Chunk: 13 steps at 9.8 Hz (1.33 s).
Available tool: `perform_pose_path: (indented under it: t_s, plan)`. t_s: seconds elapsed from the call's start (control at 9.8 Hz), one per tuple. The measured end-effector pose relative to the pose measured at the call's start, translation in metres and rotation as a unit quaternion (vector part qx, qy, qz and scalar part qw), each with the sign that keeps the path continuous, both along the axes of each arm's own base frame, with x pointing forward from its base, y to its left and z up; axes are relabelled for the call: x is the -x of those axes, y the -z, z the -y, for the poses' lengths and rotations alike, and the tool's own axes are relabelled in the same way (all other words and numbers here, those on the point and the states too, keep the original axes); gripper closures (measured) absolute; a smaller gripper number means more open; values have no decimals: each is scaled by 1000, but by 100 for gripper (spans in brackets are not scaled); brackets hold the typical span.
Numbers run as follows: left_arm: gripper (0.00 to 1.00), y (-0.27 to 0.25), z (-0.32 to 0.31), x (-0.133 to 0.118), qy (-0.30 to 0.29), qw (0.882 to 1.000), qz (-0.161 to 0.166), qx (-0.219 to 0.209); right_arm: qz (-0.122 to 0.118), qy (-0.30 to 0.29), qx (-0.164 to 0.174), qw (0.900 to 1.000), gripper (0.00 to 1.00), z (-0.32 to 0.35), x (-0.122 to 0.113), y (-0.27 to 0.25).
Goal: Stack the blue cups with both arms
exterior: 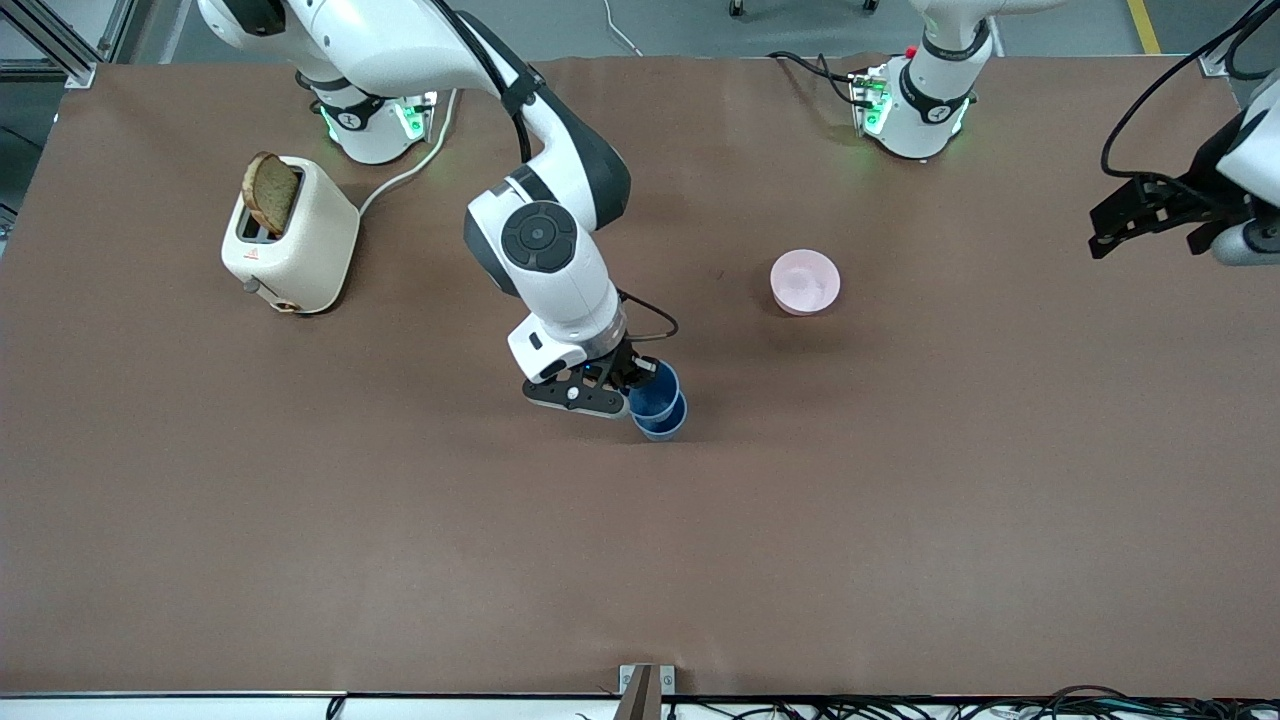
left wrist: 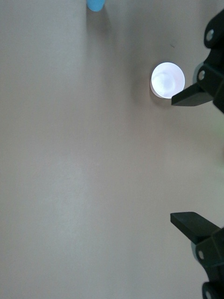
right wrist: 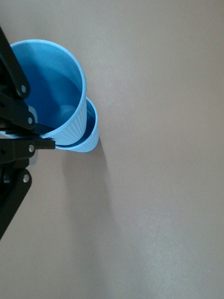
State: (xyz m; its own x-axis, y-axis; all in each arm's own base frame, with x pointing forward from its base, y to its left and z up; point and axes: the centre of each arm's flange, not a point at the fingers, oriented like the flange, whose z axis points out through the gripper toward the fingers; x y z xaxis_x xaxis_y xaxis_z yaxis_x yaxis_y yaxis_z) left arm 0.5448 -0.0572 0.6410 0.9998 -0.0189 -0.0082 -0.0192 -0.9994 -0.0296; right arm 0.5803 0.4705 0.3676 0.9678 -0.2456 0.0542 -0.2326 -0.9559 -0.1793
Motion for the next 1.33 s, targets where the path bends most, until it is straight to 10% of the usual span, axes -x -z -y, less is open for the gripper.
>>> perform_pose_path:
  t_s: [0.71, 1.33]
  plan:
    - [0, -3, 7, 13, 6, 1000, 2, 4, 12, -1, -9, 1000, 86, -6, -1, 8]
    - [0, -2, 3, 12, 2, 1000, 1, 3, 5, 39, 11, 999, 0, 55, -30, -58]
